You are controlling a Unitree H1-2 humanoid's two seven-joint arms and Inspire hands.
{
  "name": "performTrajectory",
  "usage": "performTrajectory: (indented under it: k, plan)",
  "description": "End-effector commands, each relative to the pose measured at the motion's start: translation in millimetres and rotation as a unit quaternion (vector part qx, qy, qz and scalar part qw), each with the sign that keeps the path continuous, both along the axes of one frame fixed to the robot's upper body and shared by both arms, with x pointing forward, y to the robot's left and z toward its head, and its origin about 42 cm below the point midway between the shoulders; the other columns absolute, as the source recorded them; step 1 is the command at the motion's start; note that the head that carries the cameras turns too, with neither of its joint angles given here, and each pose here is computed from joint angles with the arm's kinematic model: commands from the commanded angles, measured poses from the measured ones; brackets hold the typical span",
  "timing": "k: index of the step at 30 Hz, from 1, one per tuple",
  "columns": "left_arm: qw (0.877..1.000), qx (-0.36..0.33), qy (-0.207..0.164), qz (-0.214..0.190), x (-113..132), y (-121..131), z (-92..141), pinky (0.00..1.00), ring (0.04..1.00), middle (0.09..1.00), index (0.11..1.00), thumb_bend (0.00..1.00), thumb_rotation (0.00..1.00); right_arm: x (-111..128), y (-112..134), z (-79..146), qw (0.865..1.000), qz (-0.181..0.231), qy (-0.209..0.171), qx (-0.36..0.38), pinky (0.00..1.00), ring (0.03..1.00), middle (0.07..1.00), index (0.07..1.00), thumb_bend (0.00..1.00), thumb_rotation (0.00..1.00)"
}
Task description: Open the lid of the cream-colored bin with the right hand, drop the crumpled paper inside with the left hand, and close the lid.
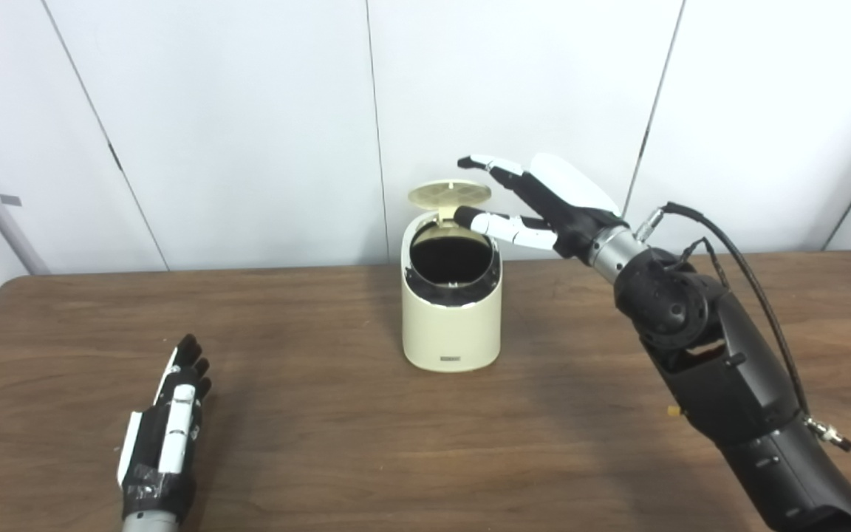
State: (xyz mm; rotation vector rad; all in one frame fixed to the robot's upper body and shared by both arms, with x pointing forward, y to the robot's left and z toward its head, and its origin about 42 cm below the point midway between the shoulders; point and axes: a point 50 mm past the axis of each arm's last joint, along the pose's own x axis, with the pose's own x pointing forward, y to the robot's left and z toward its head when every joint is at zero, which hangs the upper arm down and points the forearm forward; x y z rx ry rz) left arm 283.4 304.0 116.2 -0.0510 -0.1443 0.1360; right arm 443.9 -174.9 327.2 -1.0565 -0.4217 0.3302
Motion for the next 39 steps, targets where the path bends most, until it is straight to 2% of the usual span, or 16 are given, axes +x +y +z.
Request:
performTrajectory:
  k: [1, 10, 20, 25, 39]
  plan:
    - [1.0, -0.016, 0.013, 0.001, -4.4, -7.6, -13.0, 1.0, 0.989, 0.999, 0.997, 0.5, 0.8, -1.7, 2.7, 31.3, 0.998, 0.015, -0.055, -0.012, 0.86, 0.954, 0.934, 0.912, 0.56, 0.96]
    - [1.0, -0.021, 0.013, 0.003, -3.1, -9.7, -14.0, 1.0, 0.992, 0.995, 1.0, 0.45, 0.79, -9.6, 2.4, 26.7, 0.997, 0.019, -0.065, -0.047, 0.87, 0.967, 0.932, 0.893, 0.56, 0.92]
    - [1.0, -0.023, 0.008, 0.005, -0.7, -10.9, -13.6, 1.0, 0.979, 0.99, 0.995, 0.47, 0.77, -20.2, 0.4, 20.3, 0.995, 0.026, -0.07, -0.072, 0.92, 0.976, 0.932, 0.888, 0.56, 0.9]
    - [1.0, -0.023, 0.01, 0.004, -0.4, -12.2, -12.1, 1.0, 0.98, 0.99, 0.995, 0.47, 0.77, -26.3, -3.6, 15.2, 0.994, 0.025, -0.065, -0.081, 0.93, 0.981, 0.933, 0.885, 0.55, 0.86]
    - [1.0, -0.023, 0.01, 0.004, -1.0, -12.3, -10.1, 1.0, 0.985, 0.994, 0.995, 0.48, 0.78, -35.4, -10.5, -4.7, 0.995, 0.025, -0.034, -0.09, 0.93, 0.999, 0.95, 0.886, 0.54, 0.87]
